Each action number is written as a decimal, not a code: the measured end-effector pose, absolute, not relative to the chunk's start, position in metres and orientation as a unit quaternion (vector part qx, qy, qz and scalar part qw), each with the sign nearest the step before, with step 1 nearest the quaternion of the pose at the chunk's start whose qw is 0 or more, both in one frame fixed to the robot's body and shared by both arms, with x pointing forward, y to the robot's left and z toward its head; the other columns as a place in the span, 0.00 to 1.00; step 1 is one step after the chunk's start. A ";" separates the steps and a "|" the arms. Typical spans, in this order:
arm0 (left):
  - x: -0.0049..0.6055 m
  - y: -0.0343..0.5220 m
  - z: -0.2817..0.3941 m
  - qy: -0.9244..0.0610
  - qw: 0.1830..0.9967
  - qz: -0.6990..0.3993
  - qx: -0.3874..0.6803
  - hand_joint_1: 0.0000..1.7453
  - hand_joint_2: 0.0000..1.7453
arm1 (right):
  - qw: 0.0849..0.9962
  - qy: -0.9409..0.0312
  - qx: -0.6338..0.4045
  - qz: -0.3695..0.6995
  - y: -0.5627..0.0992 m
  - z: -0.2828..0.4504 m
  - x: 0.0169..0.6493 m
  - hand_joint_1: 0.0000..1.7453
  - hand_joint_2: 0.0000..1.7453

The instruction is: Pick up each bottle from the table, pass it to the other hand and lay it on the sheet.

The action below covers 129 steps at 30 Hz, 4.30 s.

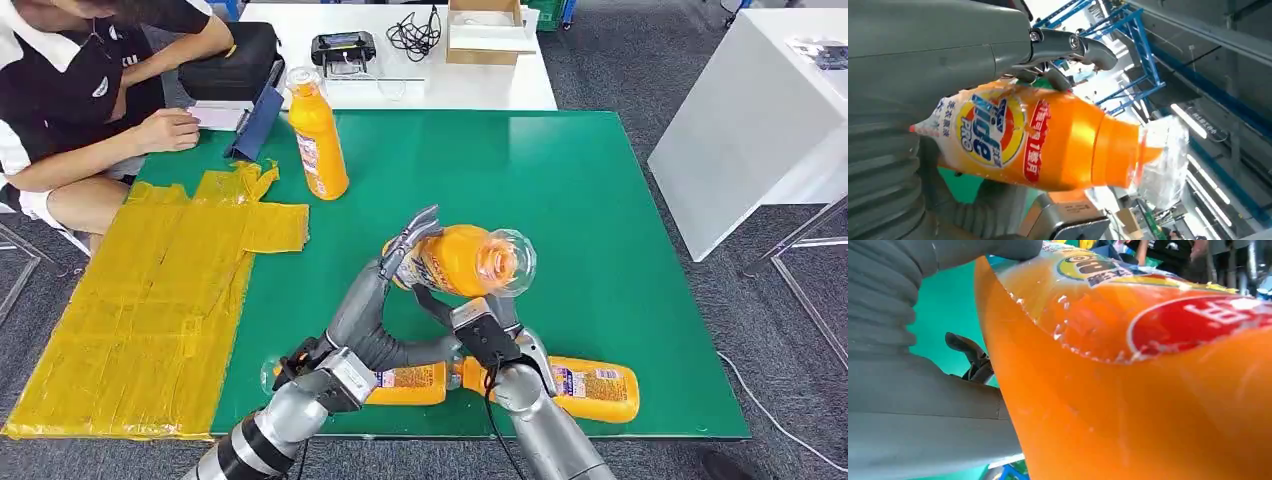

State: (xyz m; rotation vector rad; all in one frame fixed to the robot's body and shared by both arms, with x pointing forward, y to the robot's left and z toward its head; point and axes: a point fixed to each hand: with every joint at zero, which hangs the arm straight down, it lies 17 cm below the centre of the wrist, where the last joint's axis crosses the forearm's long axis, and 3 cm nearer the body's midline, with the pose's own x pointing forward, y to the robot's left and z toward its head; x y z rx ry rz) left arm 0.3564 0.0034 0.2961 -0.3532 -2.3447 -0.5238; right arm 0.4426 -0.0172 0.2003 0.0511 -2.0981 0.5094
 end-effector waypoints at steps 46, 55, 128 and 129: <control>0.377 0.041 0.310 -0.926 0.350 -0.118 -0.072 0.00 1.00 | 0.438 -0.843 0.050 0.307 0.048 0.189 0.401 1.00 1.00; 0.378 0.044 0.311 -0.927 0.350 -0.113 -0.068 0.09 1.00 | 0.440 -0.842 0.051 0.308 0.049 0.188 0.401 1.00 1.00; 0.360 0.009 0.309 -0.933 0.296 -0.198 0.044 1.00 1.00 | 0.409 -0.858 -0.002 0.311 0.022 0.200 0.400 1.00 1.00; 0.360 0.009 0.309 -0.934 0.295 -0.198 0.047 1.00 1.00 | 0.409 -0.858 -0.002 0.311 0.023 0.201 0.400 1.00 1.00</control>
